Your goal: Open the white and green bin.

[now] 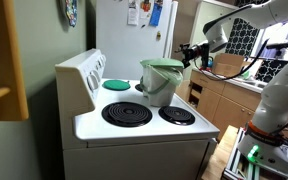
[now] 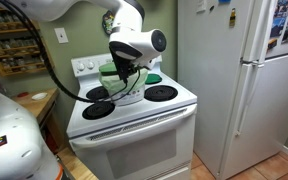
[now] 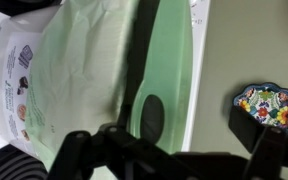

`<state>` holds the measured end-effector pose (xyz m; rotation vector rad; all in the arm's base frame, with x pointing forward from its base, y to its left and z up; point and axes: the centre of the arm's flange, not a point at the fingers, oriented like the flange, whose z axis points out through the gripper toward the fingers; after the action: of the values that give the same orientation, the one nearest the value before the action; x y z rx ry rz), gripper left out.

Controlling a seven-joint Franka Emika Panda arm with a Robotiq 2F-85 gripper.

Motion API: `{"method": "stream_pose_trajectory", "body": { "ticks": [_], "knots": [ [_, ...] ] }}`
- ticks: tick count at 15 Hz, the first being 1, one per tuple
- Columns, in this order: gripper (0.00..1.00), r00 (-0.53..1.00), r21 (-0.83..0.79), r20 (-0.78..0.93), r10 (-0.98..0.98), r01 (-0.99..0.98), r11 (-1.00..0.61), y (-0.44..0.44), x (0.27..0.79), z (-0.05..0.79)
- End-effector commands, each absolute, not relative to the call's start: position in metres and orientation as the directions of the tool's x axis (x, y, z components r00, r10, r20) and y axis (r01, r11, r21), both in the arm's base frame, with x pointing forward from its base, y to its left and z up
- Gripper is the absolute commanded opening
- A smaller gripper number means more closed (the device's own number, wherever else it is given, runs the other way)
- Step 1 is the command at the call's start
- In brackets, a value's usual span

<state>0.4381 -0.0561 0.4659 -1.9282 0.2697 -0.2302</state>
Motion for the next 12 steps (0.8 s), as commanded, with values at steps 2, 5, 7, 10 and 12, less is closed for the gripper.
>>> {"method": "stream_pose_trajectory", "body": {
  "ticks": [2, 5, 7, 10, 12],
  "knots": [
    [1.00, 0.947, -0.929, 0.095, -0.306, -0.026, -0.369, -0.044, 0.444, 0.502],
    [1.00, 0.940, -0.924, 0.142, -0.310, 0.014, -0.381, -0.041, 0.452, 0.524],
    [1.00, 0.935, -0.918, 0.168, -0.312, 0.033, -0.396, -0.038, 0.457, 0.535],
    [1.00, 0.930, -0.908, 0.193, -0.312, 0.049, -0.415, -0.027, 0.468, 0.552],
    [1.00, 0.928, -0.903, 0.209, -0.309, 0.062, -0.424, -0.019, 0.475, 0.565]
  ]
}}
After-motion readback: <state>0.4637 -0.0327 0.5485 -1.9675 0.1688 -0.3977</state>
